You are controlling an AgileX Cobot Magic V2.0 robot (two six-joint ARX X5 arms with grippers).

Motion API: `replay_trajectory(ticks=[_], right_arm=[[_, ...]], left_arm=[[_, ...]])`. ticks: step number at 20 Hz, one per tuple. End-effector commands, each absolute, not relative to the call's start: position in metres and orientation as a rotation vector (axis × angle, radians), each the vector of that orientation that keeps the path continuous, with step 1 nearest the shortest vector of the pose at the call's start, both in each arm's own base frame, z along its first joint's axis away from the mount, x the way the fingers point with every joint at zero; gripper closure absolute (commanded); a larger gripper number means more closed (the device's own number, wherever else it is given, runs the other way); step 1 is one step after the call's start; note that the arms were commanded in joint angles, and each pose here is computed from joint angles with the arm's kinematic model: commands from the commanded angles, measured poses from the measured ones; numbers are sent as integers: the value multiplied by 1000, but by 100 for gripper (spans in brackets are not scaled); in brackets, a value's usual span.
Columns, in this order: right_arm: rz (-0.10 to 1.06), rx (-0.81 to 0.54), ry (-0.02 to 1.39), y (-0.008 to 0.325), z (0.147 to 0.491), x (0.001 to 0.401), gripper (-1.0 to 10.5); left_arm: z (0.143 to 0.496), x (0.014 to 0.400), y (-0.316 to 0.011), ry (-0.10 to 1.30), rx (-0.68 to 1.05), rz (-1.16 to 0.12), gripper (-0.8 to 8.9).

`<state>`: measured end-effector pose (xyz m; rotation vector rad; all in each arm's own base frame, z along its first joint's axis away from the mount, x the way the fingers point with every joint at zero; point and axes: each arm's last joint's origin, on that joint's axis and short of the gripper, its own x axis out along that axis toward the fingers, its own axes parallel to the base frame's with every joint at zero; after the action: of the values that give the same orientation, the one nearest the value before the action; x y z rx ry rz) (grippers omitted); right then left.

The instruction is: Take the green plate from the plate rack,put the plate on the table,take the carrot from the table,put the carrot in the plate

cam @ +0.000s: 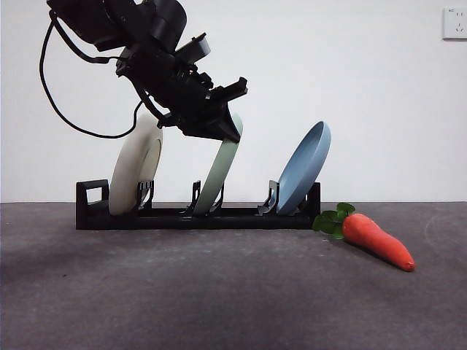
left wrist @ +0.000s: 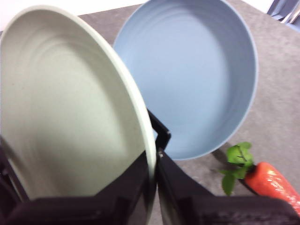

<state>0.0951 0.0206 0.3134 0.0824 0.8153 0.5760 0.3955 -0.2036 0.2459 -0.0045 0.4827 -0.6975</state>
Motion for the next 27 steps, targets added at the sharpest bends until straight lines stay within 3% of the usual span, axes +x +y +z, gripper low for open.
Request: replay_trajectory(ticks=[1, 6, 9, 12, 15, 18, 21, 24, 27], right_arm=[[577, 85, 808, 21, 315, 95, 295], [577, 84, 807, 21, 315, 95, 295], [577, 84, 807, 21, 315, 95, 295], [577, 84, 806, 21, 315, 95, 295], [577, 85, 806, 21, 315, 95, 294], [577, 84, 803, 21, 315, 96, 294], [577, 83, 799, 21, 315, 96, 295], [578, 81, 797, 21, 315, 96, 294], [578, 80, 791, 21, 316, 96, 295]], left_arm=[[267, 391, -201, 409, -26, -730, 822], [309, 371, -196, 315, -45, -822, 822], [335, 345, -195, 333, -39, -891, 821], [358, 301, -199, 368, 128, -895, 821], [366, 252, -210, 428, 410, -866, 820], [358, 216, -226, 512, 666, -831, 819], [341, 196, -240, 572, 741, -883, 819], [308, 179, -248, 608, 869, -791, 819], [268, 170, -251, 618, 928, -815, 819]])
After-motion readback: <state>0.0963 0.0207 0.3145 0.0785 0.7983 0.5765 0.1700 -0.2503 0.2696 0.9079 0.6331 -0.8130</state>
